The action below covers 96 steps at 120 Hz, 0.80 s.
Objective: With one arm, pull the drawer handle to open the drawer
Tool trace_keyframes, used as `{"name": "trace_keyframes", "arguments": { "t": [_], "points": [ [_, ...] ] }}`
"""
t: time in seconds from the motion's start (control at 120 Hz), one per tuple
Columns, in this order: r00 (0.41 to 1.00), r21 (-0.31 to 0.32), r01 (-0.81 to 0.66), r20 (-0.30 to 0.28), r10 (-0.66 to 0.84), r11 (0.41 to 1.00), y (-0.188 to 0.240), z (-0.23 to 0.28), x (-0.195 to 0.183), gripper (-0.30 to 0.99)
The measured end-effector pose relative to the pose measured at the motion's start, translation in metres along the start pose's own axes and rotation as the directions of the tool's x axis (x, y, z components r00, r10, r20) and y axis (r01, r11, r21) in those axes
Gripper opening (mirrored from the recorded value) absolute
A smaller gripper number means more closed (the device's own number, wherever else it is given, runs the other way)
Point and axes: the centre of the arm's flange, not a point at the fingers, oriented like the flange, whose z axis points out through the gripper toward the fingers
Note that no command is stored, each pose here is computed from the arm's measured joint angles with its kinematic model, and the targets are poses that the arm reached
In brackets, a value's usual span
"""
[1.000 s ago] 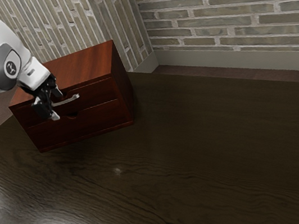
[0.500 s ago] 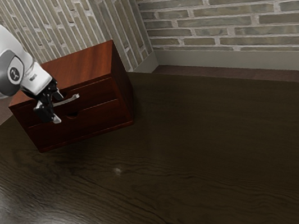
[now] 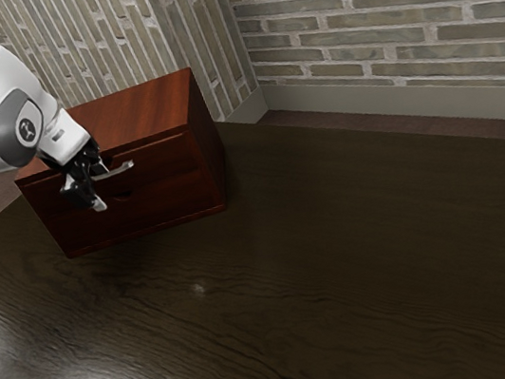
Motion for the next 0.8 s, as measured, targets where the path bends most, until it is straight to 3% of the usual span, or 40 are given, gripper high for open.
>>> {"name": "trace_keyframes", "arguments": {
  "t": [0.342,0.625,0.8],
  "points": [
    [1.0,-0.028,0.003,-0.001,-0.003,1.0,0.018,-0.004,0.003,0.45],
    [1.0,-0.05,0.023,-0.001,-0.023,0.998,0.036,-0.019,0.006,0.29],
    [0.999,-0.071,0.034,0.003,-0.034,0.997,0.051,-0.024,0.009,0.33]
  ]
}}
